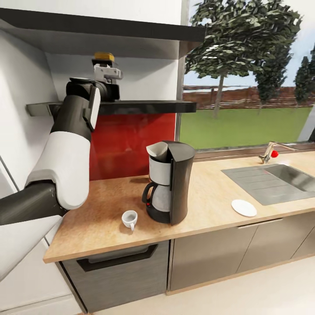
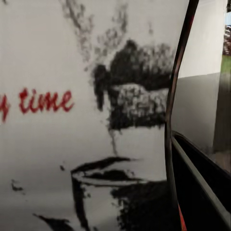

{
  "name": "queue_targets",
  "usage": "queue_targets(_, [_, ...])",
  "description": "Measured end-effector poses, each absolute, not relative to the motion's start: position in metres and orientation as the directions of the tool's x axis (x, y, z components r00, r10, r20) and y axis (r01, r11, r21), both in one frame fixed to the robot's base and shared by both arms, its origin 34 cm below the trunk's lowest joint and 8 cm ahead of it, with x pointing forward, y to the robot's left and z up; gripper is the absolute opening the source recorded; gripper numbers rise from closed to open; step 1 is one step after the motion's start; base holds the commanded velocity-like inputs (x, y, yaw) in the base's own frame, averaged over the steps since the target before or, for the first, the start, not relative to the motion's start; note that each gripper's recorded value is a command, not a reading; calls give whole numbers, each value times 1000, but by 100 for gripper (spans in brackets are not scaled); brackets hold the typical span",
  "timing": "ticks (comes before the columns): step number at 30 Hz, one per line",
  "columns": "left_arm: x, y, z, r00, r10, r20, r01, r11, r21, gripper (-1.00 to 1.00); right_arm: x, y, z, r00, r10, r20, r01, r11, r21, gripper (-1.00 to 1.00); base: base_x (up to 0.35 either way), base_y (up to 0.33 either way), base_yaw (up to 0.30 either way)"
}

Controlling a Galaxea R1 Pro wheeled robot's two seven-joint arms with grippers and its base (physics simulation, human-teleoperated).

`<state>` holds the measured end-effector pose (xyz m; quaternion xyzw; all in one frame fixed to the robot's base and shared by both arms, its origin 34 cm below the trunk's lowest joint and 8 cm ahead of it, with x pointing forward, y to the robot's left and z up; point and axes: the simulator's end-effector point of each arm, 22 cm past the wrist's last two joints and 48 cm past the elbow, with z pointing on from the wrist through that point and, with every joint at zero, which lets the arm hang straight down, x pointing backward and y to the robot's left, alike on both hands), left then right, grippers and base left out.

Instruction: Set up a coffee station on the kitchen countertop: keep the coffee maker on the countertop, move the bottle of coffee from the kitchen shelf to the counter next to the coffee maker, place a paper coffee filter on top of the coffee maker, put the saucer next to the coffee maker with the coffee cup on the saucer, and place the electric kettle next to the coffee maker.

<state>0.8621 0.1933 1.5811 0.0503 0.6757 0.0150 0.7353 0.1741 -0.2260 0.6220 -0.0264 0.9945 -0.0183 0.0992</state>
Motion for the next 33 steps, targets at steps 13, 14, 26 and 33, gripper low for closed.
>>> queue_targets(13, [819,138,1596,156,41,-987,335,938,92,-100,174,-226,622,-979,-56,-196,-49,998,-42,100,0,0,0])
queue_targets(14, [816,134,1598,159,35,-987,354,931,90,-100,174,-226,622,-979,-56,-196,-49,998,-42,100,0,0,0])
queue_targets(26, [784,87,1563,83,32,-996,532,844,71,-100,174,-226,622,-979,-56,-196,-49,998,-41,100,0,0,0])
queue_targets(33, [771,92,1527,80,16,-997,535,843,57,-100,174,-226,622,-979,-57,-196,-50,998,-40,100,0,0,0])
